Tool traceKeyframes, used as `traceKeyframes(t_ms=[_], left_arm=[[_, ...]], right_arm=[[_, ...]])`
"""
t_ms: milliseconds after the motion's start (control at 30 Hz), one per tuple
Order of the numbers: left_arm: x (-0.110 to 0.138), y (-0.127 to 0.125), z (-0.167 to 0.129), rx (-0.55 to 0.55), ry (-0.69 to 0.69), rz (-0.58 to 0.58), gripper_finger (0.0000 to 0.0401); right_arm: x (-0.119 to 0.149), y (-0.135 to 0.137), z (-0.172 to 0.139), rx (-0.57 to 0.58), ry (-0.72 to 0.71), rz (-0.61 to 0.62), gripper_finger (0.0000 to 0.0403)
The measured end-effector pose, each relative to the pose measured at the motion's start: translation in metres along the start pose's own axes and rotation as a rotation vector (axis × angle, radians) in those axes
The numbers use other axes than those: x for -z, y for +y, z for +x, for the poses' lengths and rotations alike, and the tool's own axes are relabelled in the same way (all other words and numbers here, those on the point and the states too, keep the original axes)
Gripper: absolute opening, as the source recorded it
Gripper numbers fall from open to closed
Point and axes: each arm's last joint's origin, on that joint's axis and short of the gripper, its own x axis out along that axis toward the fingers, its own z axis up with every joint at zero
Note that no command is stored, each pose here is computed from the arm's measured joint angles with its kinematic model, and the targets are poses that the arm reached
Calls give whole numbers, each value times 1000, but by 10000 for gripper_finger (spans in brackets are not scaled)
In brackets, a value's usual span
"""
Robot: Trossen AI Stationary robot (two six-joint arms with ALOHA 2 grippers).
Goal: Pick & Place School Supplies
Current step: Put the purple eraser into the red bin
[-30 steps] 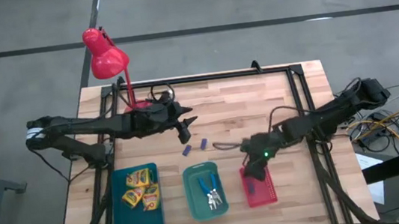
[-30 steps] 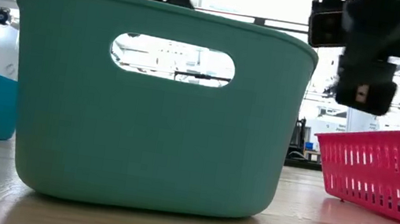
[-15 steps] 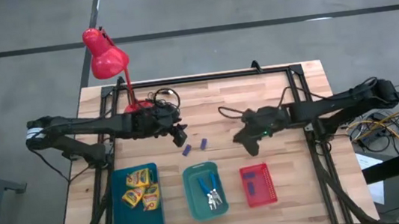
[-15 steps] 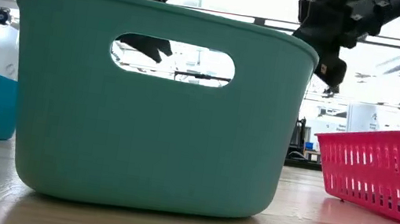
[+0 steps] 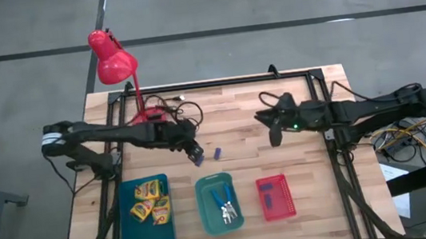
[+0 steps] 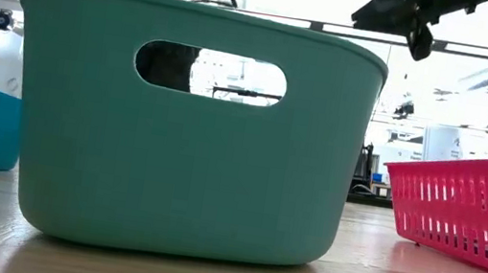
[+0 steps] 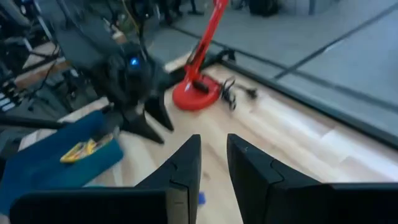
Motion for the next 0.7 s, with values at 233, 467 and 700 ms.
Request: traceKeyframes(t_ms=[233, 467, 700], left_arm=[[8, -2, 24, -16, 92, -43, 174], [10, -5, 38, -37, 143, -145, 174], [10, -14, 42, 1, 170, -52, 174]], right_arm=[[-8, -3, -13, -9, -47, -15, 75], [-7, -3, -12, 0, -42, -71, 72], [-6, -4, -11, 23, -41, -79, 71]])
